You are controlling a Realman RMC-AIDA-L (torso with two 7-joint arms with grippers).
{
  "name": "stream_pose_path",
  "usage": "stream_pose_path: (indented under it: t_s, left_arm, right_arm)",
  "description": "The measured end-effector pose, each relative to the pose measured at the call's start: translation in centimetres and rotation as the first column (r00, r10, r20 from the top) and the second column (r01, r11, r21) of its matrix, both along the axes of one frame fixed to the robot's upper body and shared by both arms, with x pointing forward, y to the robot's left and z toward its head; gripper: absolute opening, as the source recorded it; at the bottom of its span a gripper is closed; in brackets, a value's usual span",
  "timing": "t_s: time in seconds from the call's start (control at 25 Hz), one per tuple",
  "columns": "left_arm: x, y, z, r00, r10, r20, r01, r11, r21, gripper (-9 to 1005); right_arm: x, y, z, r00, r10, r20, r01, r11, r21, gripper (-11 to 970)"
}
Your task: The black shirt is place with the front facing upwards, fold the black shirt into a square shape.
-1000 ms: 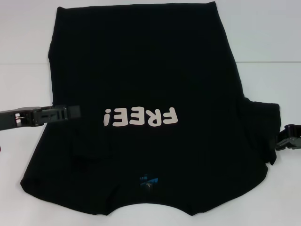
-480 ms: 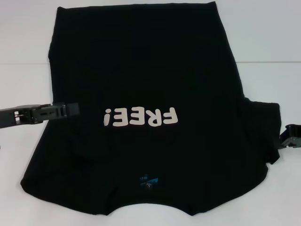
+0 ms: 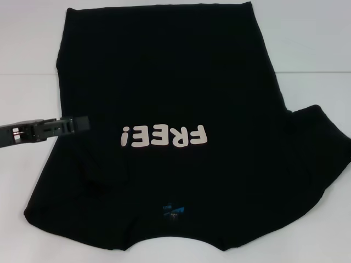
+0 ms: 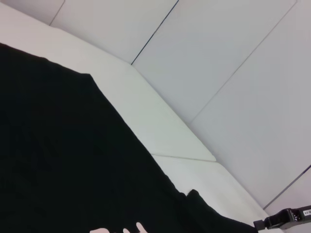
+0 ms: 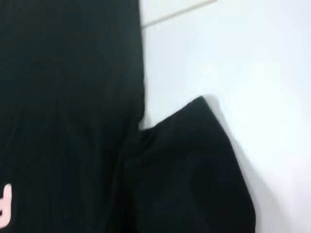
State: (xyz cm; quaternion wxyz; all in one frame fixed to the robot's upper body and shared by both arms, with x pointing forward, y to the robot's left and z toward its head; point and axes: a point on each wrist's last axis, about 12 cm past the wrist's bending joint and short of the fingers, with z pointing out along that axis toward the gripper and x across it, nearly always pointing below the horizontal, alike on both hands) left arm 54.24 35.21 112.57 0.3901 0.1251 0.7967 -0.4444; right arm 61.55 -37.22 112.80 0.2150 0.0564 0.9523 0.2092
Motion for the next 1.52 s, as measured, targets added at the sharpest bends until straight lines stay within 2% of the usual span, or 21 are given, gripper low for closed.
stream_pose_path:
  t_s: [0.16,0.36,0.52,0.6,0.72,0.84,0.96,1.08,1.2,1.32,1.36,1.48,1.52]
  left_arm:
    - [0.0,0.0,0.1,1.000,0.005,-0.001,-0.005,1.000,-0.009,839]
    - [-0.2,0.2,0.1,1.000,0.017,0.009,-0.016,0.999,-0.028,839]
    - [-0.2,0.2,0.2,1.000,0.022,0.017,-0.021,0.999,-0.039,838]
    - [-0.1,0.2,0.3,0.999,0.028,0.022,-0.027,0.999,-0.043,838]
    - [0.0,0.3,0.4,0.999,0.039,0.029,-0.037,0.998,-0.048,838]
    - [0.1,0.2,0.5,0.999,0.041,0.035,-0.039,0.998,-0.054,838]
    - [0.1,0.6,0.8,0.998,0.055,0.038,-0.053,0.996,-0.070,837]
    - [-0.1,1.1,0.9,0.996,0.079,0.044,-0.075,0.993,-0.086,837]
    - [-0.5,1.6,0.7,0.993,0.105,0.046,-0.100,0.990,-0.099,837]
    - [-0.7,1.8,0.6,0.993,0.114,0.042,-0.109,0.989,-0.104,837]
    - [-0.7,1.7,0.6,0.993,0.115,0.036,-0.111,0.988,-0.109,837]
    - [-0.9,2.1,0.4,0.991,0.131,-0.042,-0.135,0.982,-0.130,837]
    - [-1.1,2.5,0.3,0.984,0.141,-0.112,-0.156,0.978,-0.140,836]
  right_arm:
    - [0.4,-0.3,0.8,1.000,-0.013,0.027,0.013,1.000,0.005,24]
    - [0.6,-0.7,2.8,0.996,-0.028,0.088,0.023,0.998,0.059,34]
    - [1.2,0.6,4.2,0.993,0.029,0.118,-0.042,0.992,0.115,43]
    - [1.8,2.8,4.5,0.987,0.100,0.124,-0.116,0.985,0.128,47]
    - [3.4,7.7,4.3,0.961,0.241,0.132,-0.253,0.964,0.085,54]
    - [4.4,13.5,3.6,0.895,0.426,0.130,-0.427,0.904,-0.024,60]
    - [4.4,17.6,3.4,0.811,0.574,0.113,-0.564,0.818,-0.111,67]
    - [4.4,17.8,3.7,0.808,0.579,0.113,-0.569,0.815,-0.110,73]
    - [4.6,15.5,4.2,0.853,0.506,0.132,-0.503,0.863,-0.053,80]
    - [4.7,10.9,4.8,0.931,0.316,0.182,-0.334,0.939,0.082,86]
    - [4.5,9.5,4.8,0.948,0.252,0.195,-0.280,0.951,0.134,127]
    - [3.1,4.5,4.9,0.974,0.073,0.215,-0.138,0.942,0.307,249]
    - [2.5,3.3,4.9,0.976,0.046,0.211,-0.118,0.932,0.343,290]
